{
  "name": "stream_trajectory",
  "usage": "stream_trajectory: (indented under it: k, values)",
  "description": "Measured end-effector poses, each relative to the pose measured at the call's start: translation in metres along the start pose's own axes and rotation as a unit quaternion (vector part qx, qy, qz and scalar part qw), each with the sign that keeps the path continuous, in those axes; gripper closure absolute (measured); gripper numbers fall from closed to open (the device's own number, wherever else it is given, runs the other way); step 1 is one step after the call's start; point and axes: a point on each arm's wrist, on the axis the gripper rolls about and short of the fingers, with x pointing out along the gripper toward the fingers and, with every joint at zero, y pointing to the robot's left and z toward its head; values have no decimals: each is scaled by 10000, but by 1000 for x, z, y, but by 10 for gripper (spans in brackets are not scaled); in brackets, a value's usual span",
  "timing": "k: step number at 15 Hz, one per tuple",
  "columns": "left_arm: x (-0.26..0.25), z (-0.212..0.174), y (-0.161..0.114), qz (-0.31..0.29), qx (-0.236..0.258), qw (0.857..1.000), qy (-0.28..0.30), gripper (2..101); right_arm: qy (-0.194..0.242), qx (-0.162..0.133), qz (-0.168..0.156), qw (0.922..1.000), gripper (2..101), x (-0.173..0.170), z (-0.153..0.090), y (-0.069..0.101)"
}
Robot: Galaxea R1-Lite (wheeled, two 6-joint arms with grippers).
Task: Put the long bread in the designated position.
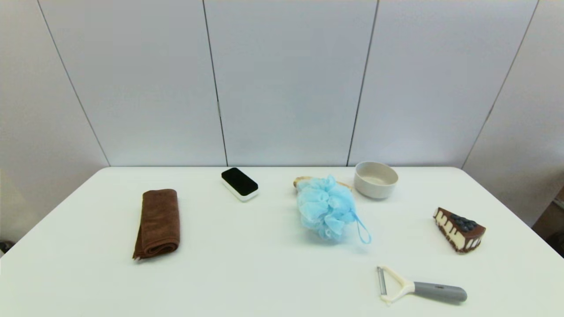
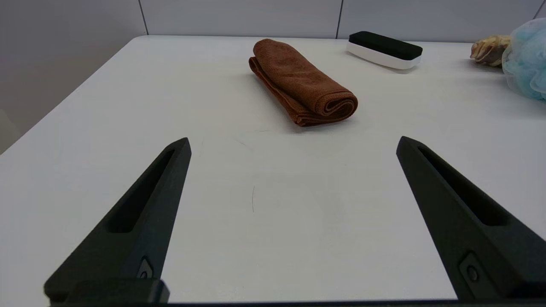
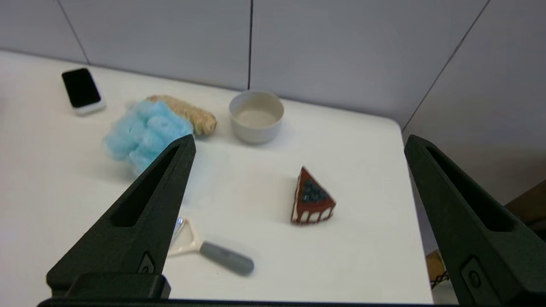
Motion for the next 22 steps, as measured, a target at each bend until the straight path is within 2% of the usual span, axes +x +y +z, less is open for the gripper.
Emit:
stream_trajectory:
  k: [10,15,22]
  values:
    - [0,0,0,-2,2,10000,-2,54,-373,-5,-16,9993,50,-64,-95,17]
    - [0,0,0,-2,2,10000,-2,54,-483,13,-57,9988,50,-72,-133,23]
    - [0,0,0,-2,0,10000,-2,54,-676,23,-178,9976,50,-71,-166,28]
